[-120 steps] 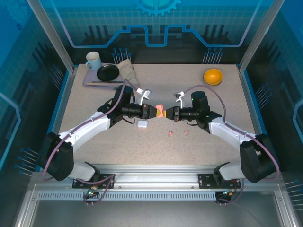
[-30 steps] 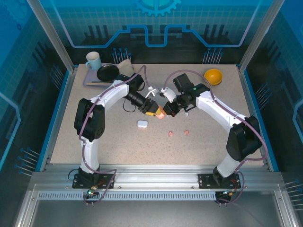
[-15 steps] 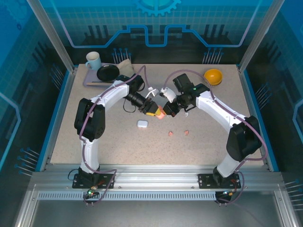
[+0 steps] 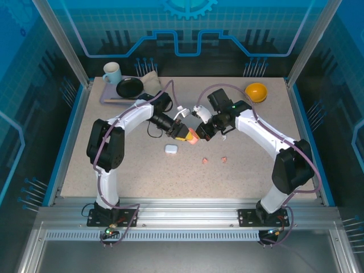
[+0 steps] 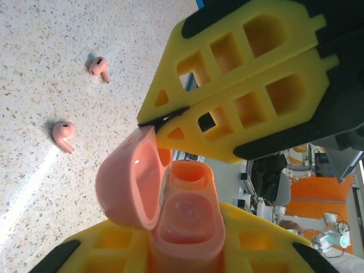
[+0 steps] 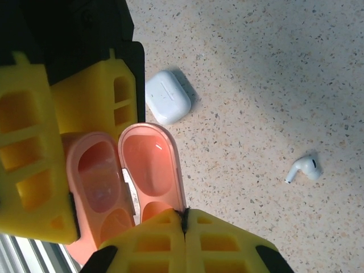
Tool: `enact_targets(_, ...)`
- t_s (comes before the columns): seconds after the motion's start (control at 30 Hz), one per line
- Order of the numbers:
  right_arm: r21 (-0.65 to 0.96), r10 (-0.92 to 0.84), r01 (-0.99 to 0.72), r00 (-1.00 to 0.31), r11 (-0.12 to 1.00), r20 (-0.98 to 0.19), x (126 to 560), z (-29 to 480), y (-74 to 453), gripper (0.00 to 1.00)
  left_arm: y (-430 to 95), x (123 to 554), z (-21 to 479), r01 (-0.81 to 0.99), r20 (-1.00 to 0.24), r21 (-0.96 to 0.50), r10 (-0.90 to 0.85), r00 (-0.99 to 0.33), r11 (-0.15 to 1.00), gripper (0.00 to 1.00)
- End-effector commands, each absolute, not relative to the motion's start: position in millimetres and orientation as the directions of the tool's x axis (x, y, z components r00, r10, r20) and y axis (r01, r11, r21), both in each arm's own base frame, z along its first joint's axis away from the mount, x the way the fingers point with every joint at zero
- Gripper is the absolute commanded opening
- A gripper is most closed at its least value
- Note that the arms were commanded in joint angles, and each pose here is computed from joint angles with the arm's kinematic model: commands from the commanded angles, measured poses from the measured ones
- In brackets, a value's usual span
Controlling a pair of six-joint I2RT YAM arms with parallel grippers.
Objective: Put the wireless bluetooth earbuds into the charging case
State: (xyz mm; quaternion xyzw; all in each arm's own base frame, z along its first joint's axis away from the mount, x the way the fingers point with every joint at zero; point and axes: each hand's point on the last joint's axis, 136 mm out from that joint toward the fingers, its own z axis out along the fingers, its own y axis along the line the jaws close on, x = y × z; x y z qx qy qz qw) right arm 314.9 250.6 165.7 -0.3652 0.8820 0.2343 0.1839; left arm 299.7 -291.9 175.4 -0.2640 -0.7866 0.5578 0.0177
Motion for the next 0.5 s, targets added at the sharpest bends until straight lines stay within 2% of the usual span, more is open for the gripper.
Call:
enact_targets(0.0, 0.204, -0.492, -0.692, -0.660, 0.692, -0.567, 338, 200, 240, 0.12, -286, 290, 186, 0.420, -0.287, -0.870, 0.426, -0.858, 0.259, 0.00)
enact_targets(0.2, 0.219, -0.421, -0.651, -0.674, 0.727, -0.607, 335, 226, 225, 0.44, -280, 288, 191, 0.477, -0.344, -0.830, 0.408, -0.846, 0.289, 0.00)
enact_targets(0.37, 0.287, -0.316, -0.611, -0.688, 0.738, -0.653, 326, 259, 212, 0.56, -276, 288, 190, 0.524, -0.394, -0.787, 0.389, -0.833, 0.325, 0.00)
enact_targets(0.47, 0.323, -0.255, -0.566, -0.714, 0.758, -0.652, 319, 270, 204, 0.59, -270, 293, 193, 0.597, -0.490, -0.712, 0.347, -0.799, 0.369, 0.00)
